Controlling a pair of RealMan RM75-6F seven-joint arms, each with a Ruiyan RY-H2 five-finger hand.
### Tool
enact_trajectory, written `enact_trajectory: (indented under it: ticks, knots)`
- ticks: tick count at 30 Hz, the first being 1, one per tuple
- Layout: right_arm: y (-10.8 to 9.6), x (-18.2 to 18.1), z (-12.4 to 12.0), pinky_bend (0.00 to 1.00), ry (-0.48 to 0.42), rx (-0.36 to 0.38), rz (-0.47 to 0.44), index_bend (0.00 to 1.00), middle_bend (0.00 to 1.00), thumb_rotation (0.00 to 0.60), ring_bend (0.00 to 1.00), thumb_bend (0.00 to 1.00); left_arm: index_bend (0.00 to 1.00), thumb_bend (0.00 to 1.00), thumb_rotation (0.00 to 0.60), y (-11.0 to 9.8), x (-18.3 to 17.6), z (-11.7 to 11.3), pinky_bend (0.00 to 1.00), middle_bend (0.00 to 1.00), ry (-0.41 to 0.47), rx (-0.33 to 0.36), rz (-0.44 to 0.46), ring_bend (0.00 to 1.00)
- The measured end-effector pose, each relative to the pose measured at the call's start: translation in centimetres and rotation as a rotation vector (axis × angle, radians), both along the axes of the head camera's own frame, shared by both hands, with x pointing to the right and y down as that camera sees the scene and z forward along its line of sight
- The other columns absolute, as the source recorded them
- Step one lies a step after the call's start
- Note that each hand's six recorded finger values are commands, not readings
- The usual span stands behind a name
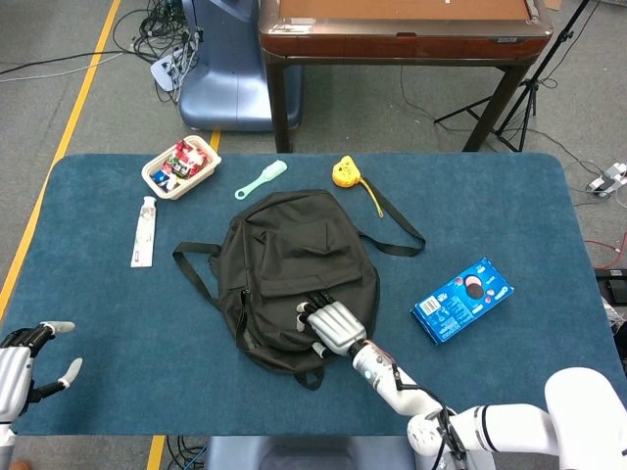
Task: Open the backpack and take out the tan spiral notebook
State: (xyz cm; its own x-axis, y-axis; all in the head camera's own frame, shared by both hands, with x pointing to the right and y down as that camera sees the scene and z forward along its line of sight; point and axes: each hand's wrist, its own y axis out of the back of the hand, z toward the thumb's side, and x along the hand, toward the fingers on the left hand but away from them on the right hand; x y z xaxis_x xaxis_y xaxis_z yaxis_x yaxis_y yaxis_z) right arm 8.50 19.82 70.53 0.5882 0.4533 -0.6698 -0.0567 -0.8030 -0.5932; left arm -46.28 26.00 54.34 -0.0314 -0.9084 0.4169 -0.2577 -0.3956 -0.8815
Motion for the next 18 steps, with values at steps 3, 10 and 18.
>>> enact_trajectory:
  ticks: [3,10,18]
  knots:
    - [-0.3,-0.1,-0.3,0.00,-0.011,0.001,0.011,0.54,0.25,0.600,0.00,0.58,0.33,0.25,0.600,-0.2,0.1,0.1,0.26,0.35,0.003,-0.001,0.009,0.36]
    - [-1.7,0.0,-0.9,0.00,-0.031,0.022,0.050,0.62,0.31,0.600,0.05,0.64,0.33,0.25,0.600,-2.0,1.1,0.5,0.26,0.35,0.032,0.006,0.071,0.36]
    - [-4.7,-0.1,-1.5,0.02,-0.077,0.062,0.164,0.70,0.37,0.600,0.11,0.74,0.39,0.25,0.600,-4.8,3.5,1.0,0.28,0.39,0.151,0.043,0.159,0.36]
